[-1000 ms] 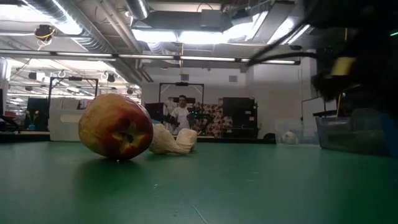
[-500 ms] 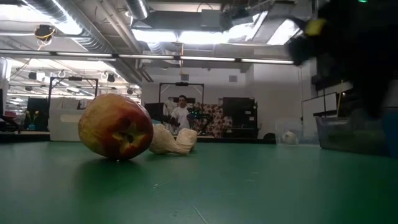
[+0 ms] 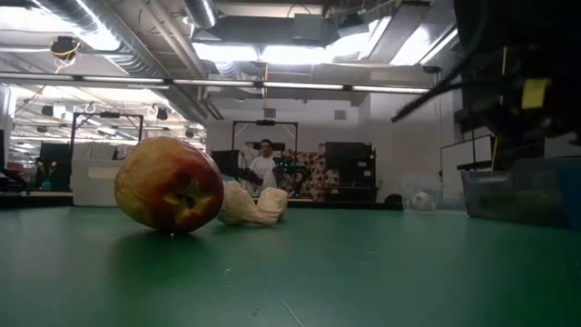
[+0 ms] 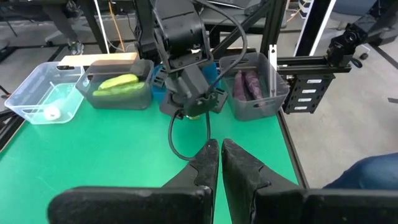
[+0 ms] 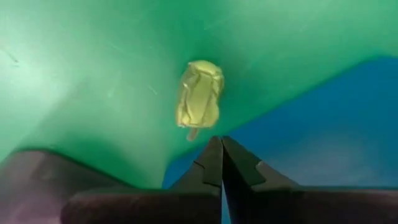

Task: Sort produce into baskets
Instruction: Put the green chili pepper into the blue bin

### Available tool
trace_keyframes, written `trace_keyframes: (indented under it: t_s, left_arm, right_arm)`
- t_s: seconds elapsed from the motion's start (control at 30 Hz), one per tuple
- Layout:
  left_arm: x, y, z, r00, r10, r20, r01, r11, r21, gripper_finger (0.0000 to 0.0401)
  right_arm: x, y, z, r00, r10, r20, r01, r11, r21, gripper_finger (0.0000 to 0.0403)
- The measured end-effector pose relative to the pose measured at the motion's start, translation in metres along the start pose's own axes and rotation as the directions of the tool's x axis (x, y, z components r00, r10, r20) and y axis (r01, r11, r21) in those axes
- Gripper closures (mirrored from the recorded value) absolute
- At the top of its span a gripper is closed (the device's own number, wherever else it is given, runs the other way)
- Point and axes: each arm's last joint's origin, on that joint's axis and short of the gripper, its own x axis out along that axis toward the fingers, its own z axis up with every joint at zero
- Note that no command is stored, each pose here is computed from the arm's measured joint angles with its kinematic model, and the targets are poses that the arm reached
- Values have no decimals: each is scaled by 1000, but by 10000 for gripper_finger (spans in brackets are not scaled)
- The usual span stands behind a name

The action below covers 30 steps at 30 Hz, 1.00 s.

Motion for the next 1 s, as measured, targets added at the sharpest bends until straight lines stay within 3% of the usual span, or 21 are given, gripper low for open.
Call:
trace_keyframes:
  t_s: [0.2,0.33,0.53,0.63,0.7,0.77,0.87,1.0]
  left_arm:
    - [0,0,0,1000,1,-4,-1,1000,4,384]
    - [0,0,0,1000,3,-3,-3,1000,13,384]
    - [0,2,0,999,45,9,-45,999,18,384]
    - [0,2,0,999,45,9,-45,999,13,384]
    - [0,2,0,999,46,6,-46,999,2,384]
    - [0,2,-2,999,49,-5,-49,999,-11,384]
    - [0,2,-3,999,52,-15,-52,998,-31,384]
    - [0,3,-5,998,58,-36,-60,997,-38,384]
  right_arm:
    - [4,6,6,995,80,60,-79,997,-21,403]
    - [1,13,19,966,129,224,-109,989,-101,403]
    - [-15,20,50,786,164,596,-55,979,-196,402]
    - [-28,29,60,689,251,680,-29,947,-320,402]
    - [-38,35,62,654,290,698,-3,924,-381,402]
    - [-43,36,59,676,284,680,35,910,-414,402]
    - [-40,30,51,766,188,614,76,923,-378,397]
    - [-31,16,41,878,85,471,64,954,-292,344]
